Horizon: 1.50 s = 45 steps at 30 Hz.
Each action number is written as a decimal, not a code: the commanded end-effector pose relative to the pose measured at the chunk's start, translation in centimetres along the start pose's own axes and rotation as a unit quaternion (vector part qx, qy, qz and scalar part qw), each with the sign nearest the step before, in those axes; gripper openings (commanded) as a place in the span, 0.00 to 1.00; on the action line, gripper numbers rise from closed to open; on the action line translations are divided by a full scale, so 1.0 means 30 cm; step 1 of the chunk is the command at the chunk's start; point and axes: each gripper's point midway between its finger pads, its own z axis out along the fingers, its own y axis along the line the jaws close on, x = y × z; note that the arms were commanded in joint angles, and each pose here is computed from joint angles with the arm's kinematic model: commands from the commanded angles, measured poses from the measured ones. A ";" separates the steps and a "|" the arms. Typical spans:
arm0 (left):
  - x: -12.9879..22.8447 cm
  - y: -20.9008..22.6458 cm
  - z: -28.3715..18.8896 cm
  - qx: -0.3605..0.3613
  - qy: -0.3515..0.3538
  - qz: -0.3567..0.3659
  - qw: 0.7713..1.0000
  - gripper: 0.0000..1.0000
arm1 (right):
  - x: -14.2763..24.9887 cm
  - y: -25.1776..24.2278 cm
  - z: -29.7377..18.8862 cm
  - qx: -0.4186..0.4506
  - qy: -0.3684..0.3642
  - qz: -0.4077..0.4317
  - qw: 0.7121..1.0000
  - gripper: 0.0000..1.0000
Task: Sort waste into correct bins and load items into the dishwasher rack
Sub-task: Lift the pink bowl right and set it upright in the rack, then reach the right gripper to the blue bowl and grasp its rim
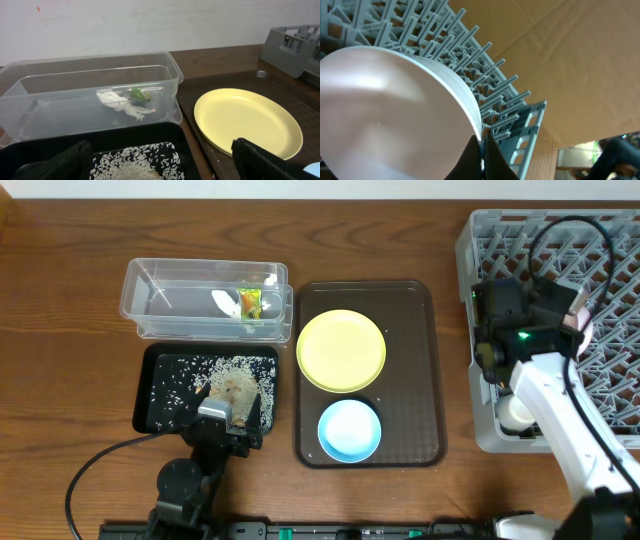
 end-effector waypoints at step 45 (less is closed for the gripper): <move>0.045 0.014 0.008 -0.010 0.014 0.008 1.000 0.91 | 0.347 0.433 -0.717 -0.475 0.064 -0.203 0.854 0.51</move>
